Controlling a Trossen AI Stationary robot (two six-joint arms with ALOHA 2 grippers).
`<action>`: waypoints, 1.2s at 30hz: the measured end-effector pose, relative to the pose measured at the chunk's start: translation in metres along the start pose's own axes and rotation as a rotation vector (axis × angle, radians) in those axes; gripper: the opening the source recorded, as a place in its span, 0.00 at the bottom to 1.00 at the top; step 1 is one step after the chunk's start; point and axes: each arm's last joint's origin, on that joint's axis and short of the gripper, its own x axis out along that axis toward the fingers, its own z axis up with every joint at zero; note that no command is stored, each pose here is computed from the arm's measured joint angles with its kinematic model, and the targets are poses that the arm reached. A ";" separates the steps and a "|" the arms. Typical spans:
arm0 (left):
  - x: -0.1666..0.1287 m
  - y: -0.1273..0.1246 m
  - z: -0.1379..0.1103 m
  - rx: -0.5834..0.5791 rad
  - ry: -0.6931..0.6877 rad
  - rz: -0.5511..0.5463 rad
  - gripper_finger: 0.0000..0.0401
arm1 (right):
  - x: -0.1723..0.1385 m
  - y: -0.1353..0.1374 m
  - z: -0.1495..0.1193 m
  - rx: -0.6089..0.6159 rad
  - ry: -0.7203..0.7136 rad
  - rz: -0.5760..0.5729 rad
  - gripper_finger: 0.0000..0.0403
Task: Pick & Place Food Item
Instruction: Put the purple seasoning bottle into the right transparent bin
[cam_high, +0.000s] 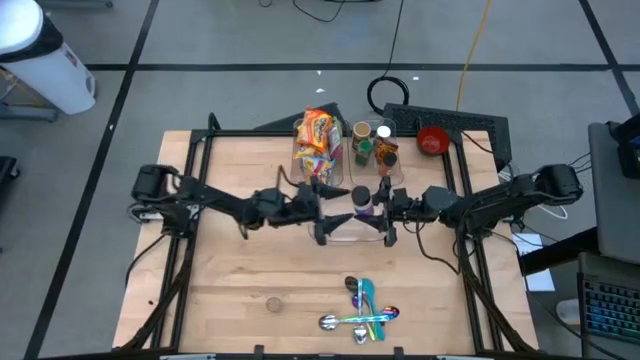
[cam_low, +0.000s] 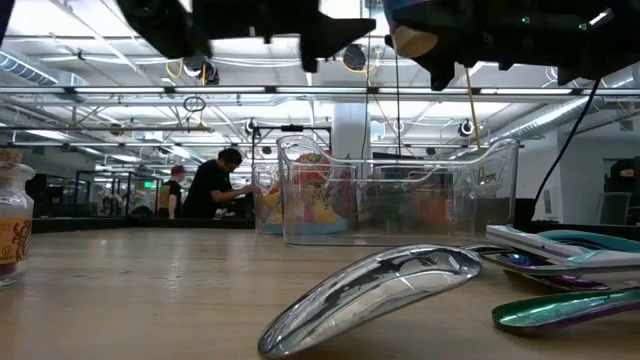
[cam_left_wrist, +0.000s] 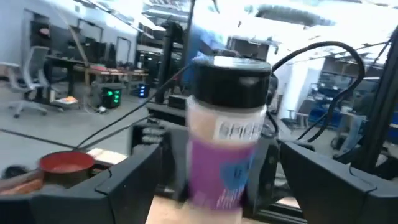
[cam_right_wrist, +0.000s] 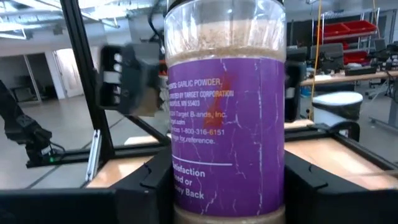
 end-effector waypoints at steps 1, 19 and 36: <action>0.006 0.000 -0.002 0.006 0.000 -0.010 0.82 | 0.000 0.000 -0.001 0.000 0.006 0.000 0.42; 0.060 -0.008 -0.016 0.153 0.126 -0.030 0.60 | 0.002 0.000 -0.008 -0.048 0.045 0.005 0.42; 0.030 -0.021 0.039 0.282 0.347 0.007 0.37 | -0.006 -0.003 -0.023 -0.023 0.271 -0.031 0.71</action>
